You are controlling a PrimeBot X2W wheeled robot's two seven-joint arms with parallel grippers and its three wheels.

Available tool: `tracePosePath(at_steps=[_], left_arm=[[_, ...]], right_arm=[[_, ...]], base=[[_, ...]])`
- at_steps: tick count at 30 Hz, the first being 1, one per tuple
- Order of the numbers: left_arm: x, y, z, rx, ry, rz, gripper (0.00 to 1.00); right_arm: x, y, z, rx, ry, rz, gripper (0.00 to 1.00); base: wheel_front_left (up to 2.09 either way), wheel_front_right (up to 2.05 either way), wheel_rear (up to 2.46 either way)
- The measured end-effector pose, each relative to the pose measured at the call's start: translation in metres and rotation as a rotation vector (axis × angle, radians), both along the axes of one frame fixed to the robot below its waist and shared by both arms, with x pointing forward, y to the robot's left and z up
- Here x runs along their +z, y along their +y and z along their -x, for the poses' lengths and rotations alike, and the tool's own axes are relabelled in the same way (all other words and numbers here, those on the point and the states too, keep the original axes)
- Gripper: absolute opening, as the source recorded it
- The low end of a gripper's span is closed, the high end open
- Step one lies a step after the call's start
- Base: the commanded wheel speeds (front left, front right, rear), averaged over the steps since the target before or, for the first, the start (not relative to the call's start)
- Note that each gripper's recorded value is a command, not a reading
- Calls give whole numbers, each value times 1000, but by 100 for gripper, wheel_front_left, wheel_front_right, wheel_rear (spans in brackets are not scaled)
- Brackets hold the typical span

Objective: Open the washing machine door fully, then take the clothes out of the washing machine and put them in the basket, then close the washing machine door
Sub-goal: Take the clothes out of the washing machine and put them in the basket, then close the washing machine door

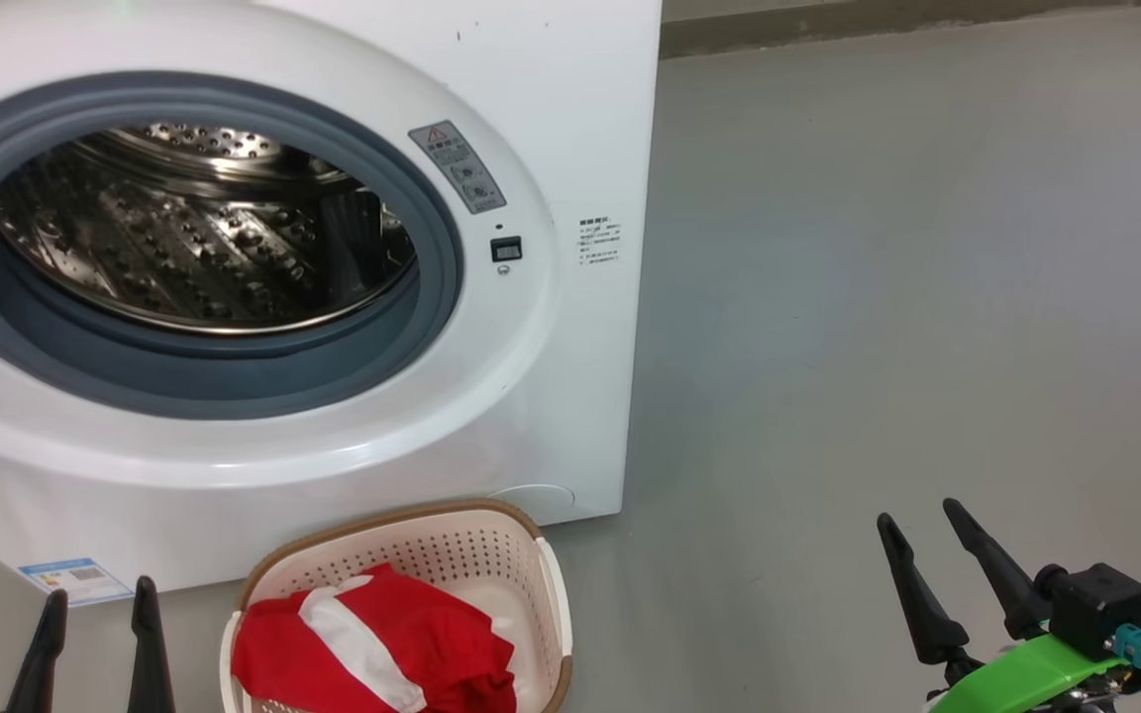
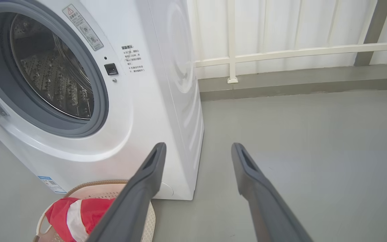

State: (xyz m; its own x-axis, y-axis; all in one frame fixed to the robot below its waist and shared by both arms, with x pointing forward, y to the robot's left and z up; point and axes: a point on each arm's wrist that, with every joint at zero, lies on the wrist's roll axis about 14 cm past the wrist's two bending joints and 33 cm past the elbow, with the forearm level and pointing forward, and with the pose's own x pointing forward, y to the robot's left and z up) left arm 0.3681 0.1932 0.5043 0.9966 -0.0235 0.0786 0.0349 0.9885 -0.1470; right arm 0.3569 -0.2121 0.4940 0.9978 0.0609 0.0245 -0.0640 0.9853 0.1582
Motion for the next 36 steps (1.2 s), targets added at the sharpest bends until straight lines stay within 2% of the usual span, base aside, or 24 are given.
tracePosePath(at_steps=[36], left_arm=[[-6, -4, 1, -10, 17, 7, 100]], right_arm=[[-2, 1, -2, 0, 6, -5, 100]], base=[[0, 0, 0]])
